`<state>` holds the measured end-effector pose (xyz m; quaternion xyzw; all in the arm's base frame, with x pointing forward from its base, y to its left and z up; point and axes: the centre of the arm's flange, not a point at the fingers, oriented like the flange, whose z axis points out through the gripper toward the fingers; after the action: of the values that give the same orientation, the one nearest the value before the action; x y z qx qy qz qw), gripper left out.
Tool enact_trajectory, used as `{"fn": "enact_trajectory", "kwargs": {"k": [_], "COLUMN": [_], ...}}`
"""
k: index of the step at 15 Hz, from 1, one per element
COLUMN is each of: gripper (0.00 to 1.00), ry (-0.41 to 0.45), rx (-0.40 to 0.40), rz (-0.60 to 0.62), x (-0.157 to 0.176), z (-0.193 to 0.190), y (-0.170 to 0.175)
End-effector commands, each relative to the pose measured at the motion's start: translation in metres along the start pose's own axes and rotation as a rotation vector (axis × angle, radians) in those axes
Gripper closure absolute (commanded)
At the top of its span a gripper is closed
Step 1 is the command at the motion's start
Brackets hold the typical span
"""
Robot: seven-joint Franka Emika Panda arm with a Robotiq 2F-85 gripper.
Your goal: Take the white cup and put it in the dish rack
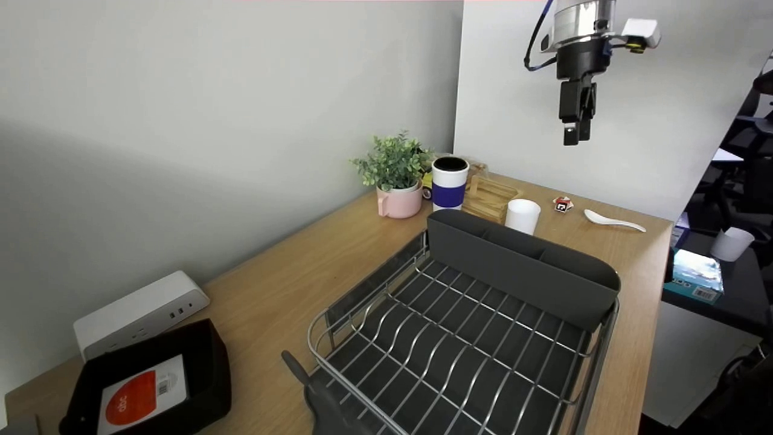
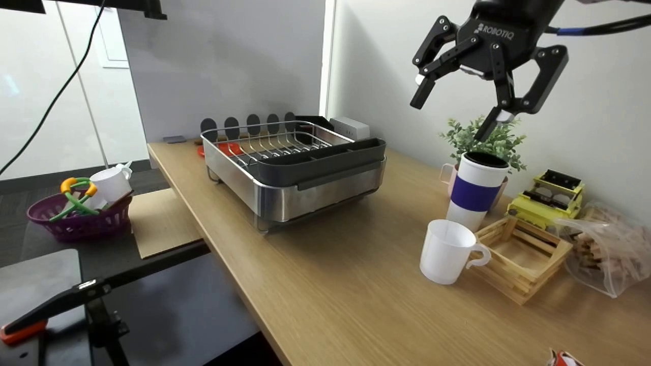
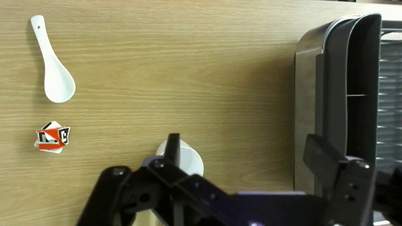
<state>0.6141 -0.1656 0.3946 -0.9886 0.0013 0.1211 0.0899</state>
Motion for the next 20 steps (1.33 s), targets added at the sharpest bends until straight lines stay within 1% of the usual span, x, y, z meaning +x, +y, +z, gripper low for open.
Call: {"fn": "enact_trajectory", "kwargs": {"k": [1, 5, 6, 14, 17, 20], "gripper": [0.00, 0.00, 0.00, 0.00, 0.00, 0.00], "ry": [-0.075, -0.151, -0.111, -0.118, -0.153, -0.199], "rx": [0.005, -0.001, 0.002, 0.003, -0.027, -0.076], "rz": [0.016, 0.009, 0.005, -0.002, -0.017, -0.034], "x": [0.041, 0.057, 0.037, 0.042, 0.056, 0.069], "z": [0.003, 0.017, 0.026, 0.028, 0.042, 0.065], "y": [0.008, 0.005, 0.001, 0.001, -0.007, -0.018]}}
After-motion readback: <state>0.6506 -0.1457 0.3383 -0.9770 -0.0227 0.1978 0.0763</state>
